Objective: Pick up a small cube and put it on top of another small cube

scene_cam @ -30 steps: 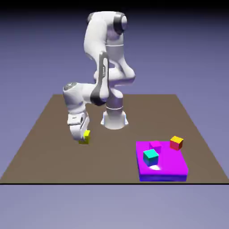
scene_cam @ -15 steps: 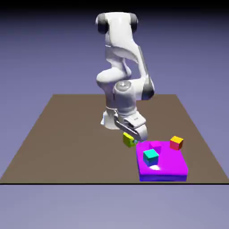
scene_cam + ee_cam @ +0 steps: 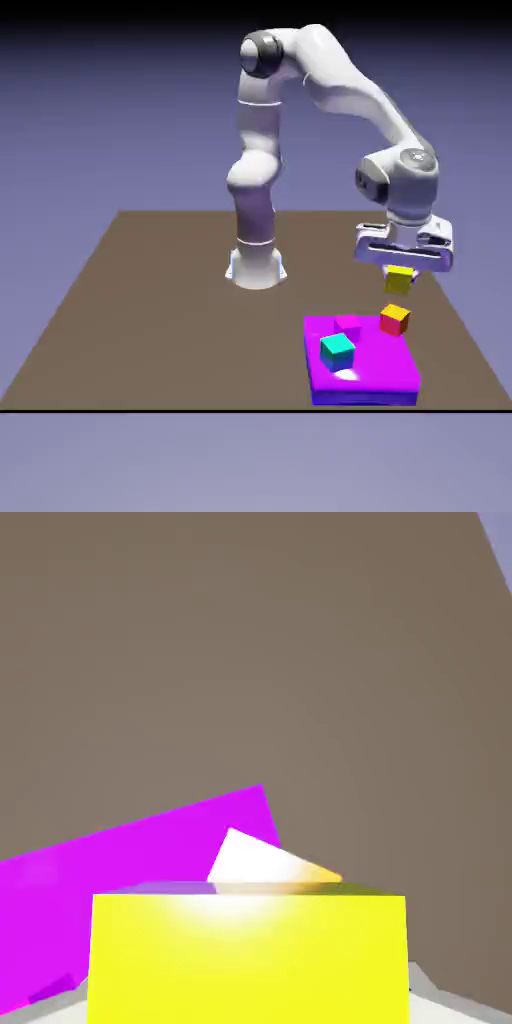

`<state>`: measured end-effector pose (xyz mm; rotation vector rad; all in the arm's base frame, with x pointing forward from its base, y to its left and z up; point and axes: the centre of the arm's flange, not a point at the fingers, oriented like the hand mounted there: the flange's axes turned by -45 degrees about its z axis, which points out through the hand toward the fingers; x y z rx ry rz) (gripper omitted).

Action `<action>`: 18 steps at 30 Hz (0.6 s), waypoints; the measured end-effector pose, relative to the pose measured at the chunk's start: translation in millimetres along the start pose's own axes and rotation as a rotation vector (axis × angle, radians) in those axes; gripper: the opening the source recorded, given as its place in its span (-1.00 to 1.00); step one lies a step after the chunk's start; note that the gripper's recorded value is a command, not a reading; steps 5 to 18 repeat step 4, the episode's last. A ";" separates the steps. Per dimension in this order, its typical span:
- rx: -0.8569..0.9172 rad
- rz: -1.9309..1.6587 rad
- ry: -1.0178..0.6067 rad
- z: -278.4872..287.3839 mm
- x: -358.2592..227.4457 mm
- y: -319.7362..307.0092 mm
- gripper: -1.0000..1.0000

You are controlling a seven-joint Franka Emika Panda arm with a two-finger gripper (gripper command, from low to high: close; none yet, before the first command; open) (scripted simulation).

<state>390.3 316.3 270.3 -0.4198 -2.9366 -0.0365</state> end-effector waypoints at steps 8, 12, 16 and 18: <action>-0.002 0.000 0.001 -0.8 0.1 0.2 1.00; -0.002 0.000 0.001 -0.8 0.1 0.2 1.00; -0.002 0.000 0.001 -0.8 0.1 0.2 1.00; -0.002 0.000 0.001 -0.8 0.1 0.2 1.00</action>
